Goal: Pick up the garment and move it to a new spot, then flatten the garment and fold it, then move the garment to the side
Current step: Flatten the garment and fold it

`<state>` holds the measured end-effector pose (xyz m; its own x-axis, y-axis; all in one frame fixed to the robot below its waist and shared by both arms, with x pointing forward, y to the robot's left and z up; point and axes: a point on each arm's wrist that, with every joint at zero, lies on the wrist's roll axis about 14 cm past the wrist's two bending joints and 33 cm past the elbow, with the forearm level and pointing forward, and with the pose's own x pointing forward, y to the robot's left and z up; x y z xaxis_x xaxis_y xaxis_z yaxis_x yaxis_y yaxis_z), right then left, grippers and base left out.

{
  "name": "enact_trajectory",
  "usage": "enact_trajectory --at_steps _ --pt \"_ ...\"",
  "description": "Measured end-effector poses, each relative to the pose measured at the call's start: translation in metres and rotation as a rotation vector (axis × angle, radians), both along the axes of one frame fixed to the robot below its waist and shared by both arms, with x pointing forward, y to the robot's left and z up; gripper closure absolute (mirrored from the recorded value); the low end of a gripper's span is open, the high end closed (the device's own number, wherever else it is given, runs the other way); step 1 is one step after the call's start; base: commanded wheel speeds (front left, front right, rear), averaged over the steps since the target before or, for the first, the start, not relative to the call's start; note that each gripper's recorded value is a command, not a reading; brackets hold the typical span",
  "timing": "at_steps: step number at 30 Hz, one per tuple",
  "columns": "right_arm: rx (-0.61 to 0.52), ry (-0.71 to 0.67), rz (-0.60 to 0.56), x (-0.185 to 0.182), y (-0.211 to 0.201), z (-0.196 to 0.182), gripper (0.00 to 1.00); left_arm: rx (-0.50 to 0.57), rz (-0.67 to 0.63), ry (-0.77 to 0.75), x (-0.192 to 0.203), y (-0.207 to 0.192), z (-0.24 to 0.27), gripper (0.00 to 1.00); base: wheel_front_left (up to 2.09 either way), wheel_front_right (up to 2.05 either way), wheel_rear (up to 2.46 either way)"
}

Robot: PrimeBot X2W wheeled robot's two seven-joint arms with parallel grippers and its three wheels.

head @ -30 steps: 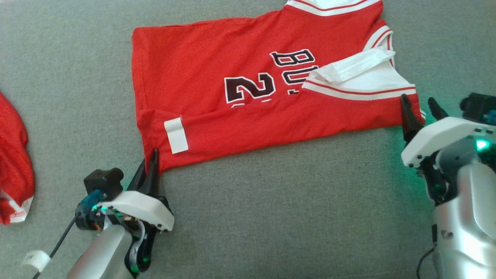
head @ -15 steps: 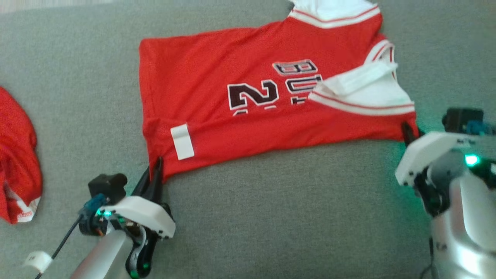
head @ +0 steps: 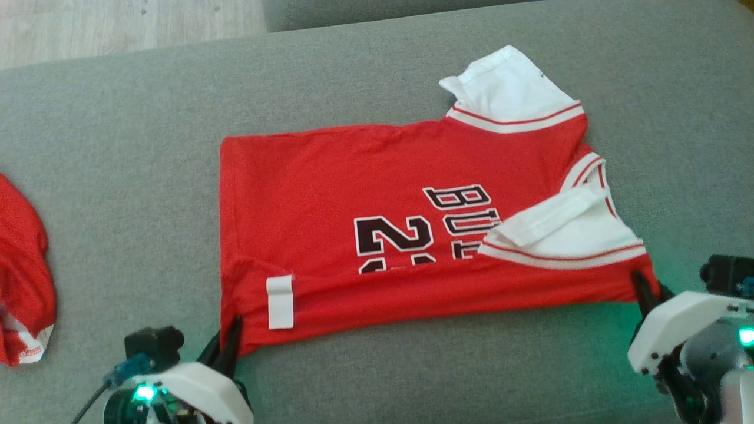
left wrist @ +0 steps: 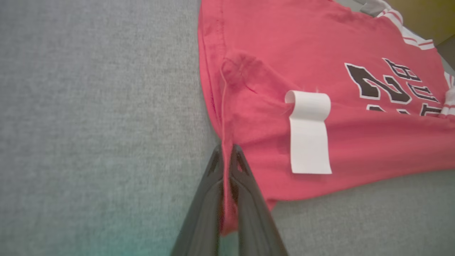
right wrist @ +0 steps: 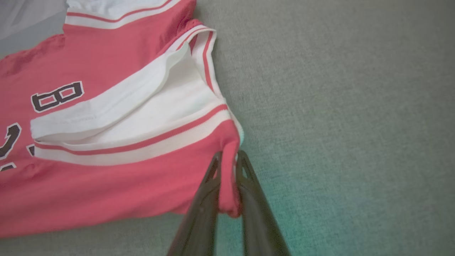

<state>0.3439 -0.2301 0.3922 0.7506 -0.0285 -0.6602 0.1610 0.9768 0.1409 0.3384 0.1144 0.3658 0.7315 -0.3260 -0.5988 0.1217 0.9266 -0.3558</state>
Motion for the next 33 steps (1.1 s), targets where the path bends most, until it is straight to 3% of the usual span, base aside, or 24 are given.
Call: enact_trajectory --at_steps 1,2,3,4,5,10,14,19,23,26,33 --pt "0.002 0.019 -0.001 -0.005 0.0 -0.003 1.0 -0.001 0.0 0.009 -0.004 -0.001 0.0 1.0 0.0 0.0 0.0" --pt "0.008 0.026 -0.003 -0.008 0.0 -0.005 0.58 -0.002 -0.001 0.013 -0.006 -0.001 0.0 1.0 0.0 0.0 0.0" --pt "0.016 0.027 -0.008 -0.009 0.0 -0.006 0.0 -0.004 -0.002 0.013 -0.008 -0.001 0.001 0.61 0.0 0.0 0.0" --pt "0.018 0.026 -0.012 -0.01 -0.001 -0.006 0.0 -0.006 -0.002 0.014 -0.009 -0.002 0.001 0.18 0.0 0.0 0.0" --pt "0.016 0.019 -0.017 -0.009 -0.002 -0.005 0.0 -0.003 0.003 0.021 -0.01 -0.002 0.001 0.0 0.0 0.0 0.0" --pt "0.013 -0.017 -0.011 -0.001 -0.001 0.003 0.0 -0.006 0.014 -0.003 -0.008 0.0 0.008 0.0 0.0 0.0 0.0" --pt "-0.011 -0.075 0.038 0.027 0.008 0.028 0.0 0.007 -0.041 -0.005 0.001 0.005 0.014 0.0 0.0 0.0 0.0" --pt "-0.063 -0.192 0.136 0.09 0.029 0.082 0.0 0.013 -0.169 -0.131 0.061 -0.001 0.056 0.0 0.0 0.0 0.0" --pt "-0.069 -0.225 0.19 0.122 0.041 0.1 0.0 -0.011 -0.204 -0.177 0.103 0.001 0.076 0.0 0.0 0.0 0.0" --pt "-0.068 -0.225 0.235 0.147 0.052 0.104 0.0 -0.06 -0.23 -0.137 0.129 0.001 0.077 0.0 0.0 0.0 0.0" --pt "-0.086 -0.233 0.28 0.188 0.058 0.097 0.0 0.05 -0.324 0.051 0.161 0.012 0.032 0.0 0.0 0.0 0.0"
